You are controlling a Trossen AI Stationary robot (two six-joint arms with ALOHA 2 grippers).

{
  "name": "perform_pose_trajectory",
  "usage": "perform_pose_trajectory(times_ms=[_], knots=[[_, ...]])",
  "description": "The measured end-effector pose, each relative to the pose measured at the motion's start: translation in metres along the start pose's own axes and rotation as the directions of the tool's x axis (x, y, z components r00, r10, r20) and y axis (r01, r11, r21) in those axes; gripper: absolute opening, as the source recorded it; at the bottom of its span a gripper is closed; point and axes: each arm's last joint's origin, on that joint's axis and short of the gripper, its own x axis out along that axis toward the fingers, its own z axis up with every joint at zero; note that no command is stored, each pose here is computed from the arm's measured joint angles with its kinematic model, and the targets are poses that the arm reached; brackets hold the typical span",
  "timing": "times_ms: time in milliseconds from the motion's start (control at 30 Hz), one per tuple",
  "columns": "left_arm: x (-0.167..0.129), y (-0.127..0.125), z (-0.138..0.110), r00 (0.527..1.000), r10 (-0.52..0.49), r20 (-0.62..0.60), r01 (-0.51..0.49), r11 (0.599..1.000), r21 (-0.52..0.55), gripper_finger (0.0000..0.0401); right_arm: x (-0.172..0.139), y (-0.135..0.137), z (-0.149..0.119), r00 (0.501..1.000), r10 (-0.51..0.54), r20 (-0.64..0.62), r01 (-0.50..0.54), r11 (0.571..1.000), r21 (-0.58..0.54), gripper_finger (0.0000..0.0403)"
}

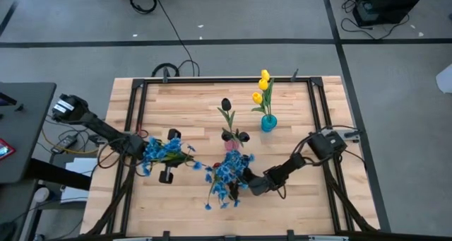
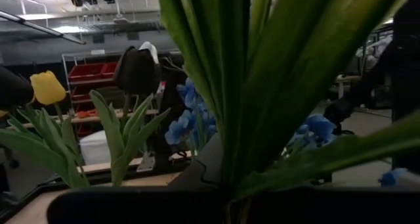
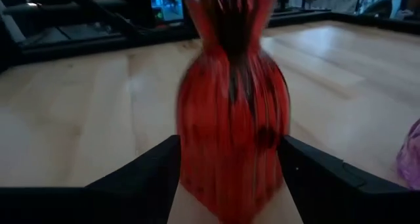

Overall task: Sort flowers into vase by color
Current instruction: Put the blue flower into the red vase

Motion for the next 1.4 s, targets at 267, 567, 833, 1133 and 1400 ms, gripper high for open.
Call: perform_pose_trajectory(times_ms=[267, 567, 833, 1133, 1400], knots=[[0.001, 0.0, 0.0, 1.0, 0.0, 0.009, 0.0, 1.0, 0.008, 0.0021, 0.022, -0.001, -0.013, 0.999, -0.036, 0.009, 0.036, 0.999, -0.013, 0.0266], [0.001, 0.0, -0.002, 1.0, -0.001, -0.005, 0.001, 1.0, -0.003, 0.0021, 0.032, -0.005, -0.008, 0.998, -0.056, 0.017, 0.056, 0.998, -0.03, 0.0301], [0.001, 0.0, -0.002, 1.0, 0.004, -0.008, -0.004, 1.0, 0.017, 0.0021, 0.035, -0.006, -0.007, 1.0, -0.019, 0.011, 0.019, 0.999, -0.041, 0.0315], [0.002, 0.007, -0.002, 1.0, 0.026, -0.007, -0.025, 0.999, 0.039, 0.0021, 0.036, -0.007, 0.0, 0.996, -0.056, 0.062, 0.06, 0.996, -0.066, 0.0329], [0.004, 0.011, -0.002, 1.0, 0.014, 0.005, -0.014, 1.0, 0.026, 0.0021, 0.052, -0.01, 0.008, 0.998, -0.037, 0.051, 0.042, 0.996, -0.085, 0.033]])
